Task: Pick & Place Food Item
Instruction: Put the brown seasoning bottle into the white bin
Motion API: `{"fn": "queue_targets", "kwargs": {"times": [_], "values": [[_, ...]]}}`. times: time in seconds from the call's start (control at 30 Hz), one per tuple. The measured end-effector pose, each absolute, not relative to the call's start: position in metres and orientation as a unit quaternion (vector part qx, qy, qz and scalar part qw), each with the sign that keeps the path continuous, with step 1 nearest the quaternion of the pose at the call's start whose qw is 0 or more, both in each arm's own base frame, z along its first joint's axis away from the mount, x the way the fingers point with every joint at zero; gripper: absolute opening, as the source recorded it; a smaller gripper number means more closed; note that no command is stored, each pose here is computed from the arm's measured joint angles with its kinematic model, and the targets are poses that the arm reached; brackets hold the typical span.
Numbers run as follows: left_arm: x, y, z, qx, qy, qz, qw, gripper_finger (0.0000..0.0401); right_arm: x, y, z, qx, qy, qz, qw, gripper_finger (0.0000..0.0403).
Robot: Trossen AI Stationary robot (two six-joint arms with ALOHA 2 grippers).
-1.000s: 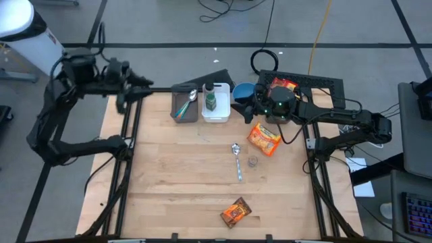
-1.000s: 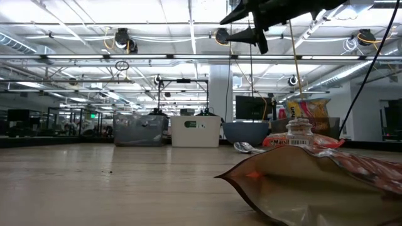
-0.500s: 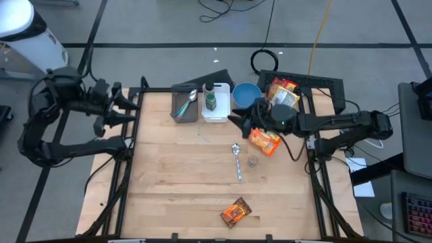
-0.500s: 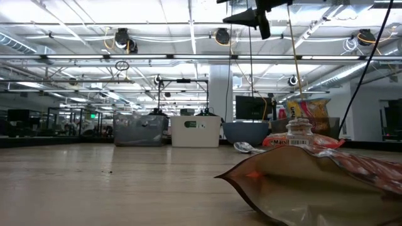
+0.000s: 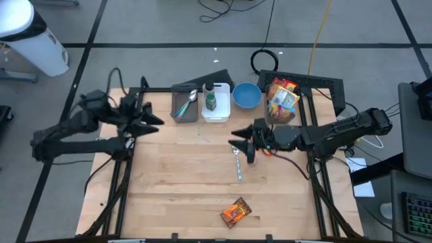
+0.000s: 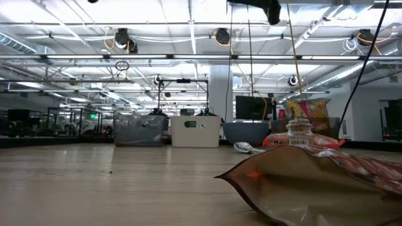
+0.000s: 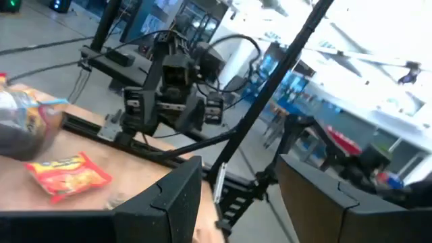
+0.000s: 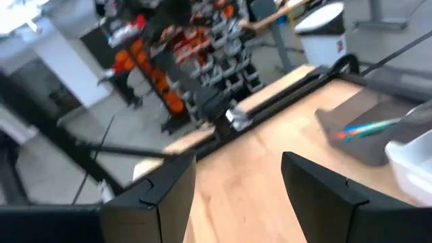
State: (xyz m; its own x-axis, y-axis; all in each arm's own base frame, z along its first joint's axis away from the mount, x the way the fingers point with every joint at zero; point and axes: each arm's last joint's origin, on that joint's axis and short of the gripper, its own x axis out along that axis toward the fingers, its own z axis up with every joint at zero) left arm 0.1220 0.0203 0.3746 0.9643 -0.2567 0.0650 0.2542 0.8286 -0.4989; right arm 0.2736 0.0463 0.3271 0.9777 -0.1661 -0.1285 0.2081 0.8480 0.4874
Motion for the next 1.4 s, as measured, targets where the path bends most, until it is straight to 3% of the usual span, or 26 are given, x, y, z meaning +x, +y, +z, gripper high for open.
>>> {"fn": "queue_targets", "kwargs": {"times": [0.23,0.47,0.67,0.83,1.1,1.4], "values": [[0.170,-0.003,0.352,-0.278,-0.006,-0.107,0.954,0.0200,0.256,0.090,0.309,0.239,0.123,-0.115,0.956,0.0212],[0.220,-0.042,0.338,-0.283,-0.039,-0.081,0.955,0.0200,0.223,0.140,0.301,0.186,0.130,-0.138,0.964,0.0212],[0.261,-0.077,0.329,-0.275,-0.004,-0.029,0.961,0.0200,0.189,0.165,0.290,0.160,0.143,-0.162,0.963,0.0212],[0.295,-0.105,0.336,-0.209,0.040,0.008,0.977,0.0200,0.168,0.173,0.276,0.172,0.118,-0.189,0.960,0.0212],[0.330,-0.135,0.349,-0.097,0.136,0.074,0.983,0.0200,0.151,0.173,0.219,0.247,0.093,-0.179,0.948,0.0212],[0.343,-0.136,0.344,-0.100,0.151,0.084,0.980,0.0200,0.142,0.156,0.174,0.264,0.087,-0.178,0.944,0.0211]]}}
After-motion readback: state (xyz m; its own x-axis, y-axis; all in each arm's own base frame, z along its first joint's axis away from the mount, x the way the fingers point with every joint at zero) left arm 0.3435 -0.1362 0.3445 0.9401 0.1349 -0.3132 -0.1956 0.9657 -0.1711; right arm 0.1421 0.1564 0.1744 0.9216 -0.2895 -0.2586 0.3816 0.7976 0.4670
